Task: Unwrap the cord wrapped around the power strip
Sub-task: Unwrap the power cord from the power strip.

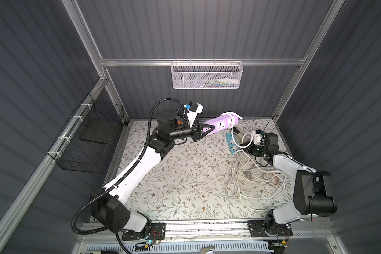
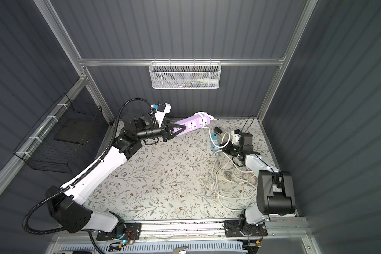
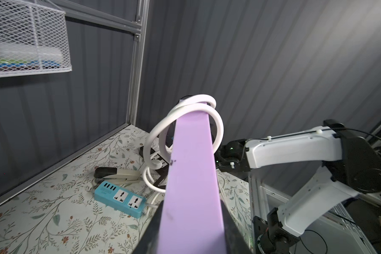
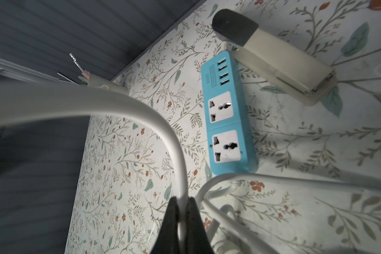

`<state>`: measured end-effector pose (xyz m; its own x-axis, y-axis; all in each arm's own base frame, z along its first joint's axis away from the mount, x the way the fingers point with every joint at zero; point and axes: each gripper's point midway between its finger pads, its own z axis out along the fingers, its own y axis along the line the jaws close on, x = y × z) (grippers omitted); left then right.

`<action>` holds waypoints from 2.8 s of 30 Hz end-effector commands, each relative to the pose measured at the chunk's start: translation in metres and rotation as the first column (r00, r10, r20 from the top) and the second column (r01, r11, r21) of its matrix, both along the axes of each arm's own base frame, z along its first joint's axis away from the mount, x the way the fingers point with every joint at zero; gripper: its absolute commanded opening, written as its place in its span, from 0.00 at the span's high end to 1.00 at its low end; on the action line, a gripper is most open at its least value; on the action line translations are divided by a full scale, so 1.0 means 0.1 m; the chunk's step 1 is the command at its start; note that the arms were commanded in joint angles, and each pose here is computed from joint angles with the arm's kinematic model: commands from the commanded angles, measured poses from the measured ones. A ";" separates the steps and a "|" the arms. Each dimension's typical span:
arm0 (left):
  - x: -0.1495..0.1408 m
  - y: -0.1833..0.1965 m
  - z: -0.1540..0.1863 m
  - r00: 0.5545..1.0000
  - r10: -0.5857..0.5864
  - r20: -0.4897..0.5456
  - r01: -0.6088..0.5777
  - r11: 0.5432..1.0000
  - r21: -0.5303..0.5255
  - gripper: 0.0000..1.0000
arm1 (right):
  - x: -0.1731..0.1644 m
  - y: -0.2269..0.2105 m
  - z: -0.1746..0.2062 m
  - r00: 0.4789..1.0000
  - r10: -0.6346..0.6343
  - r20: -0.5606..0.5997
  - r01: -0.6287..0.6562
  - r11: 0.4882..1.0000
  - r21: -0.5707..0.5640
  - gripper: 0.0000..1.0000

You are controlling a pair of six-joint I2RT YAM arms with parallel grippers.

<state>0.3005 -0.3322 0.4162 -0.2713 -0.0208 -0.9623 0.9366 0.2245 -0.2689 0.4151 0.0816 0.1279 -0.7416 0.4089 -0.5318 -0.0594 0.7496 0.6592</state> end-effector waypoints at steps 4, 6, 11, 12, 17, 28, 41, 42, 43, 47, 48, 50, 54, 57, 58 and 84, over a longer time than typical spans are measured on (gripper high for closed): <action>-0.28 -0.13 0.31 0.980 -0.192 0.051 0.196 0.978 -0.076 1.00 | 0.35 -0.09 0.18 0.996 -0.056 0.067 0.057 0.998 -0.014 1.00; -0.34 -0.19 0.26 0.970 -0.239 0.035 0.241 0.968 -0.068 1.00 | 0.46 -0.12 0.34 0.993 -0.061 0.097 0.062 0.998 -0.010 1.00; -0.49 -0.46 0.01 0.935 -0.353 -0.034 0.352 0.936 -0.027 1.00 | 0.78 -0.16 1.21 0.971 -0.058 0.233 0.062 0.998 -0.007 1.00; -0.51 -0.51 -0.04 0.929 -0.369 -0.045 0.368 0.930 -0.019 1.00 | 0.82 -0.17 1.39 0.964 -0.053 0.261 0.056 0.998 -0.006 1.00; -0.52 -0.72 -0.39 0.909 -0.400 -0.117 0.406 0.913 0.039 1.00 | 0.82 -0.31 2.32 0.916 -0.061 0.396 0.066 0.998 0.001 1.00; 0.24 -0.61 -0.90 0.995 0.000 -0.096 0.024 0.968 0.250 1.00 | 0.04 -0.82 2.84 0.874 -0.191 0.447 0.166 0.982 0.094 1.00; 0.76 0.77 -0.03 0.773 0.583 0.249 -0.625 0.768 0.142 1.00 | -0.37 -1.03 1.21 0.954 -0.280 0.112 0.283 0.959 -0.019 1.00; 0.75 0.86 0.08 0.745 0.609 0.271 -0.654 0.748 0.118 1.00 | -0.39 -1.03 1.10 0.956 -0.281 0.088 0.284 0.959 -0.025 1.00; 0.75 0.94 0.03 0.725 0.629 0.282 -0.678 0.725 0.126 1.00 | -0.40 -1.02 0.98 0.958 -0.281 0.061 0.283 0.959 -0.031 1.00; 0.73 1.25 0.21 0.631 0.707 0.320 -0.762 0.642 0.085 1.00 | -0.43 -0.99 0.46 0.957 -0.284 -0.054 0.280 0.957 -0.073 1.00; 0.73 1.31 0.24 0.611 0.722 0.326 -0.778 0.624 0.078 1.00 | -0.43 -0.99 0.36 0.955 -0.285 -0.078 0.279 0.957 -0.075 1.00; 0.73 1.44 0.31 0.569 0.751 0.334 -0.808 0.586 0.059 1.00 | -0.42 -1.00 0.15 0.948 -0.294 -0.123 0.287 0.955 -0.071 1.00; 0.74 1.59 0.37 0.521 0.786 0.332 -0.841 0.539 0.042 1.00 | -0.34 -0.99 -0.09 0.937 -0.299 -0.182 0.297 0.954 -0.039 1.00; 0.75 1.72 0.40 0.479 0.815 0.324 -0.867 0.497 0.032 1.00 | -0.28 -0.99 -0.23 0.926 -0.309 -0.217 0.311 0.950 -0.025 1.00; 0.75 1.76 0.42 0.466 0.823 0.325 -0.874 0.484 0.029 1.00 | -0.26 -0.97 -0.27 0.925 -0.304 -0.228 0.310 0.951 -0.012 1.00; 0.51 0.87 0.38 0.877 0.448 0.175 -0.452 0.892 -0.019 1.00 | -0.28 -0.54 0.05 0.977 -0.178 -0.118 0.172 0.983 -0.059 0.23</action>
